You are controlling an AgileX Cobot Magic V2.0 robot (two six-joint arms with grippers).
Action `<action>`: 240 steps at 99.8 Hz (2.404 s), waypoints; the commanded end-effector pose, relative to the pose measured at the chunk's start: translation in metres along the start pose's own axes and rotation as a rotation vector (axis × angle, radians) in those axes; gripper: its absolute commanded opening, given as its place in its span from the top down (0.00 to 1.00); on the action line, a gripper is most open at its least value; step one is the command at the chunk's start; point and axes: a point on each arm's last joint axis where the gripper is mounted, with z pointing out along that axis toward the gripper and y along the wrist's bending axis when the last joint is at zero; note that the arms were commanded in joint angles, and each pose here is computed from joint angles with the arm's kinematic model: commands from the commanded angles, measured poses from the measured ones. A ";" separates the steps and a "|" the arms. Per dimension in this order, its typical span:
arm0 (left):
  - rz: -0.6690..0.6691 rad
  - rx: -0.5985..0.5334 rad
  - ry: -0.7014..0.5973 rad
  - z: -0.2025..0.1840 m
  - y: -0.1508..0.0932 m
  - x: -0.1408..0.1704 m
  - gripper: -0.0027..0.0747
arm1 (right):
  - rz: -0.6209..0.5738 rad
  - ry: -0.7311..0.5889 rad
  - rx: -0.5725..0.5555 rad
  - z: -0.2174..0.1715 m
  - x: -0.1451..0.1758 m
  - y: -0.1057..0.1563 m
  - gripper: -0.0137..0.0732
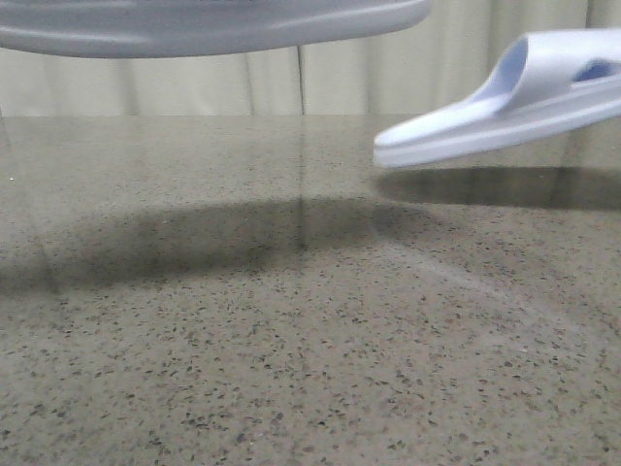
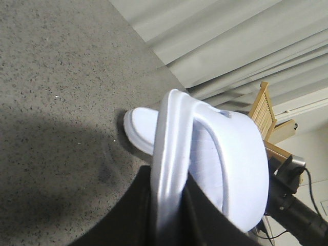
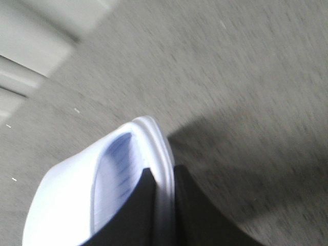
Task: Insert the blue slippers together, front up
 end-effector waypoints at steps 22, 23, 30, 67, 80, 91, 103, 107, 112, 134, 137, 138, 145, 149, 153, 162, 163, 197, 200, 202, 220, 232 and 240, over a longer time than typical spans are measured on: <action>-0.022 0.095 0.011 0.000 -0.017 -0.004 0.95 | -0.105 -0.261 -0.132 -0.037 -0.061 0.049 0.97; -0.022 0.096 0.012 0.000 -0.017 -0.004 0.95 | -0.107 -0.263 -0.134 -0.038 -0.062 0.050 0.97; -0.022 0.100 0.015 0.000 -0.017 -0.003 0.95 | -0.133 -0.278 -0.154 -0.044 -0.069 0.058 0.97; -0.025 0.109 0.026 0.000 -0.018 -0.002 0.95 | -0.198 -0.232 -0.207 -0.070 -0.083 0.072 0.97; -0.025 0.109 0.026 0.000 -0.018 -0.002 0.95 | -0.215 -0.223 -0.261 -0.082 -0.078 0.079 0.97; -0.025 0.109 0.026 0.000 -0.018 -0.002 0.95 | -0.227 -0.240 -0.292 -0.095 -0.075 0.084 0.97; -0.025 0.109 0.026 0.000 -0.018 -0.002 0.95 | -0.238 -0.243 -0.324 -0.110 -0.070 0.089 0.97; -0.027 0.108 0.027 0.000 -0.018 -0.002 0.95 | -0.243 -0.234 -0.333 -0.113 -0.068 0.090 0.97; -0.028 0.106 0.028 0.000 -0.017 -0.003 0.95 | -0.251 -0.227 -0.341 -0.116 -0.066 0.091 0.97; -0.037 0.095 0.035 0.003 -0.014 -0.003 0.95 | -0.270 -0.200 -0.381 -0.131 -0.057 0.096 0.97; -0.036 0.095 0.035 0.003 -0.015 -0.003 0.95 | -0.273 -0.198 -0.384 -0.132 -0.056 0.096 0.97; -0.036 0.095 0.035 0.003 -0.015 -0.003 0.95 | -0.275 -0.200 -0.386 -0.134 -0.055 0.096 0.97; -0.036 0.095 0.035 0.003 -0.015 -0.003 0.95 | -0.274 -0.193 -0.404 -0.137 -0.053 0.098 0.97; -0.036 0.095 0.035 0.003 -0.015 -0.003 0.95 | -0.280 -0.187 -0.412 -0.137 -0.052 0.098 0.97; -0.038 0.096 0.034 0.003 -0.015 -0.003 0.95 | -0.278 -0.185 -0.423 -0.137 -0.050 0.098 0.97; -0.044 0.101 0.030 0.003 -0.015 -0.004 0.95 | -0.250 -0.154 -0.448 -0.132 -0.045 0.096 0.97; -0.044 0.101 0.030 0.003 -0.015 -0.004 0.95 | -0.248 -0.152 -0.450 -0.131 -0.044 0.096 0.97; -0.095 0.150 0.037 0.002 -0.020 -0.004 0.95 | -0.236 -0.050 -0.488 -0.113 -0.025 0.084 0.97; -0.095 0.150 0.037 0.002 -0.020 -0.004 0.95 | -0.241 -0.042 -0.499 -0.113 -0.024 0.085 0.97; -0.097 0.150 0.037 0.002 -0.020 -0.004 0.95 | -0.246 -0.038 -0.506 -0.114 -0.023 0.085 0.97; -0.102 0.157 0.043 0.002 -0.020 -0.003 0.95 | -0.271 -0.013 -0.523 -0.114 -0.021 0.086 0.97; -0.106 0.169 0.052 0.002 -0.021 -0.002 0.95 | -0.276 -0.007 -0.520 -0.112 -0.019 0.085 0.97; -0.110 0.182 0.058 0.002 -0.023 -0.002 0.95 | -0.265 0.001 -0.511 -0.109 -0.018 0.082 0.97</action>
